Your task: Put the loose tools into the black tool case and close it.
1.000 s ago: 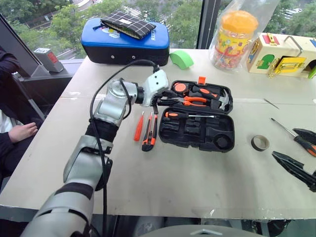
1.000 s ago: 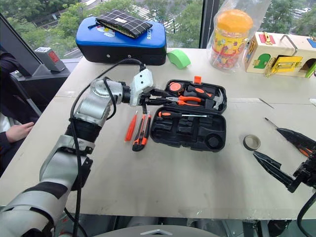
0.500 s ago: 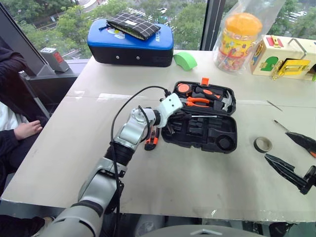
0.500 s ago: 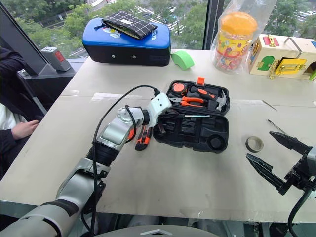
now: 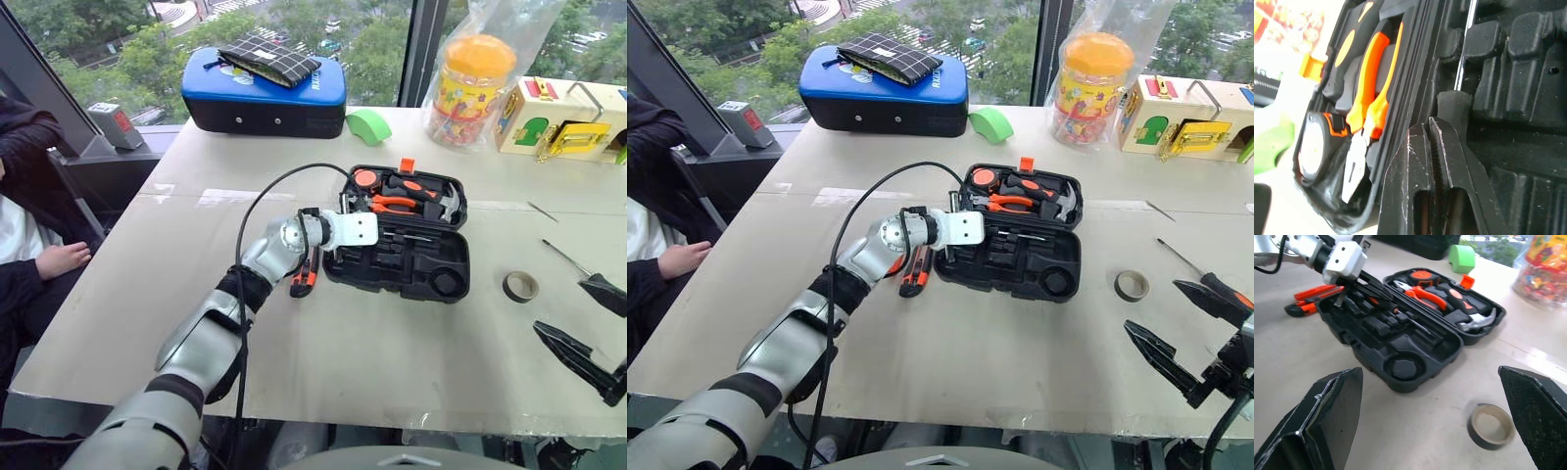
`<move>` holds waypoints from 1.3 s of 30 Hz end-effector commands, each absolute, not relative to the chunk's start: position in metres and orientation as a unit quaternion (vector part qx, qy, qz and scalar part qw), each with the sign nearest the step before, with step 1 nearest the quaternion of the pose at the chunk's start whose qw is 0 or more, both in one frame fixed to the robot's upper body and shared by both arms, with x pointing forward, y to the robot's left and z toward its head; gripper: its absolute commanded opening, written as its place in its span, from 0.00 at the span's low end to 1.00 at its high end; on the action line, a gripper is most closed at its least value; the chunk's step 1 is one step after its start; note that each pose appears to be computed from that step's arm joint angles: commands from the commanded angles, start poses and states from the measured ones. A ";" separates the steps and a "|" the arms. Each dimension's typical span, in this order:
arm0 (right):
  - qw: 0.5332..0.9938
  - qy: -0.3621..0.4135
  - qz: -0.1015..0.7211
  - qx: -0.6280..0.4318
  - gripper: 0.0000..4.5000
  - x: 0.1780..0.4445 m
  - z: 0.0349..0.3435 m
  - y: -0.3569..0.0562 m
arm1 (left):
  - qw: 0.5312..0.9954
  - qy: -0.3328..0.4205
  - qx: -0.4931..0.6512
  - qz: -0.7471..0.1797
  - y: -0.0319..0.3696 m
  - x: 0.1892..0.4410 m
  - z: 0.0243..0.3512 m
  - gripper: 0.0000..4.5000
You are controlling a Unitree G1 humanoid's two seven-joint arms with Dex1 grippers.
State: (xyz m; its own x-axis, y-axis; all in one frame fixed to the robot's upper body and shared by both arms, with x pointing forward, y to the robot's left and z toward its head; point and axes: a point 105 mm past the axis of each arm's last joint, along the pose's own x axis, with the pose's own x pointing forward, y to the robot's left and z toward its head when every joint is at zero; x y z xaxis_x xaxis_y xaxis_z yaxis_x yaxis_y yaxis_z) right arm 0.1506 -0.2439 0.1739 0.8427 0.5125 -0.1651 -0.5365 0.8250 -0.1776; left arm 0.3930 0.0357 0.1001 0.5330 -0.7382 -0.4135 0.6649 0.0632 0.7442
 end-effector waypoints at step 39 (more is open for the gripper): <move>0.827 0.505 0.059 -0.239 0.01 0.284 0.132 -0.387 | 0.730 -0.014 0.054 -0.681 0.034 0.247 0.196 1.00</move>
State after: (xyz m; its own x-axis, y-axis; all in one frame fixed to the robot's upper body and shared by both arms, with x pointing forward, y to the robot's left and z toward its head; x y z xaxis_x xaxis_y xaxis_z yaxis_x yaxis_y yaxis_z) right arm 0.2836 -0.3843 0.1225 0.4677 -0.1403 -0.8727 -0.3399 0.8829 -0.3241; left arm 0.2527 0.0341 0.1870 0.0858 -0.9934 -0.0763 0.9946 0.0810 0.0641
